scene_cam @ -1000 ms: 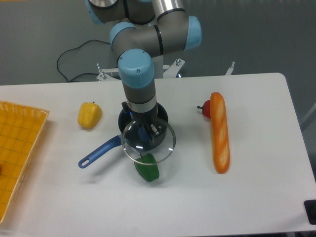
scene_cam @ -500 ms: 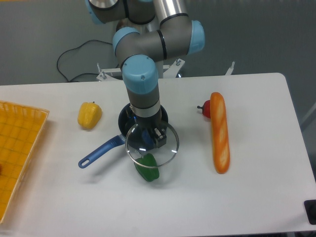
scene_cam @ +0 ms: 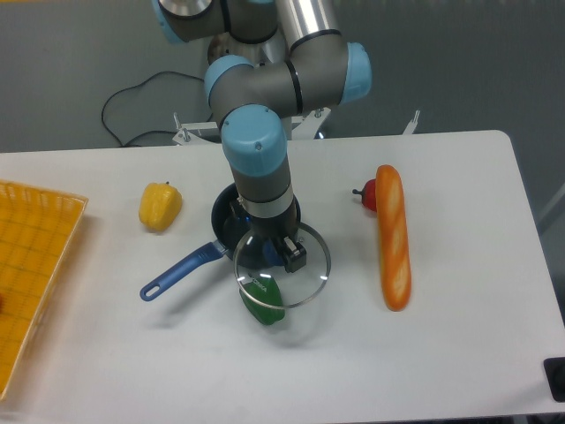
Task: Place the lid on the table
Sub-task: 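Lift the glass lid off the saucepan and carry it toward the baguette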
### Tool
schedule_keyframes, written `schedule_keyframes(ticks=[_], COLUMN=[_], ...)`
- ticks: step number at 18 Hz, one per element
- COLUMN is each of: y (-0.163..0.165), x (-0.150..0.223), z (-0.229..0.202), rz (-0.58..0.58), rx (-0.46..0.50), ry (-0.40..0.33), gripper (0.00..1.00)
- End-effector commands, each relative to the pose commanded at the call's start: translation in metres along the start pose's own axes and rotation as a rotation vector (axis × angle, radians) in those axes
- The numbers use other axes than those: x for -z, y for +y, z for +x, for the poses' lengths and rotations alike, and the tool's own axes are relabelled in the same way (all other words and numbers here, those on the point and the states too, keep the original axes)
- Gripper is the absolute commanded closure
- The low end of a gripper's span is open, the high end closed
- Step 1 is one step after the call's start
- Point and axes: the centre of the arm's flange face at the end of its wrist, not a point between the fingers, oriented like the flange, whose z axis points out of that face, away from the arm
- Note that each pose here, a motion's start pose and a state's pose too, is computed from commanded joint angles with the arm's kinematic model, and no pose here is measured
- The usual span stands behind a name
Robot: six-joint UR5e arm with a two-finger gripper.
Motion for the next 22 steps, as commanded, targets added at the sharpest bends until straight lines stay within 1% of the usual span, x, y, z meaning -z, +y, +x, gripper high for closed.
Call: schedule_keyframes(ticks=[22], y=[0.022], x=[-0.043], z=[-0.02], rz=[-0.023], rx=[0.039], ry=[0.056], gripper=[0.37])
